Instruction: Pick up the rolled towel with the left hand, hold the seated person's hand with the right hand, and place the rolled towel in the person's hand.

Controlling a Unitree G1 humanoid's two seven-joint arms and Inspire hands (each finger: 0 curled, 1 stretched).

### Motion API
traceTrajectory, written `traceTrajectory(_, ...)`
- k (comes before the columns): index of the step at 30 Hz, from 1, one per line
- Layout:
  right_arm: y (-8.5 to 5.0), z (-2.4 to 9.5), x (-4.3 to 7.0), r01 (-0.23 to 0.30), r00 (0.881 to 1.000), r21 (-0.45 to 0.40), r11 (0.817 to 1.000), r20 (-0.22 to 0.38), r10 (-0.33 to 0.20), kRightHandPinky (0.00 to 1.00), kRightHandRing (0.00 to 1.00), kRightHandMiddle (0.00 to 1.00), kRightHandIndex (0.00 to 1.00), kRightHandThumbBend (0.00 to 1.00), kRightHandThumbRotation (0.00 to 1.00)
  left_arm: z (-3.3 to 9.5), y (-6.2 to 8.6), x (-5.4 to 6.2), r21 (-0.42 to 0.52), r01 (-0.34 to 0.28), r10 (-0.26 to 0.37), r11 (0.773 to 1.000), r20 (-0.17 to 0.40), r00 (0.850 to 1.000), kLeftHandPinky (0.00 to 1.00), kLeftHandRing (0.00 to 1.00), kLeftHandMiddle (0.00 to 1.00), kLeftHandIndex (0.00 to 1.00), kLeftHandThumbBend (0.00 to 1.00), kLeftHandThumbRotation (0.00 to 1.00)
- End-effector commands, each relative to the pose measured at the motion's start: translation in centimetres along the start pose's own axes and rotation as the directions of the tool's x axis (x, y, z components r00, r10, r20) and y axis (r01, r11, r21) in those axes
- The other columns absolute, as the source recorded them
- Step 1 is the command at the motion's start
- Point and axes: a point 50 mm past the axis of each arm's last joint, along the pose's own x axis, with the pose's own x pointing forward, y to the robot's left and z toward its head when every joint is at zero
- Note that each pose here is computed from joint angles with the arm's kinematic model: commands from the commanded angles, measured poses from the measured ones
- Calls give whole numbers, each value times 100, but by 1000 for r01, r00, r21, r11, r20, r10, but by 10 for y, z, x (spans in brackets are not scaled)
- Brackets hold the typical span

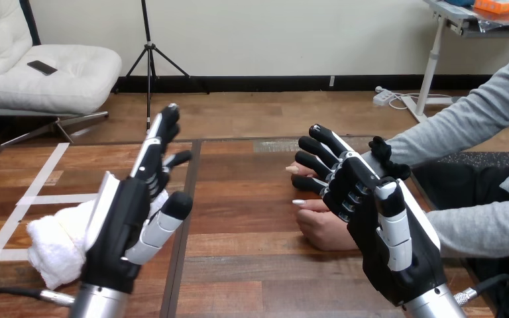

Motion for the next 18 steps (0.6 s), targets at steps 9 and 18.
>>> traceTrajectory(9,-1,9,9,-20,999,-26,999,41,21,86,95,95,94,81,100,3,34,17,105,-10,6,994,34,999,89,99,100,98,100,77)
traceTrajectory(18,-1,9,8,-12,999,-27,1000,44,13,86,94,94,93,81,100,0,53,22,192,22,-18,981,-22,1000,82,93,96,94,100,70)
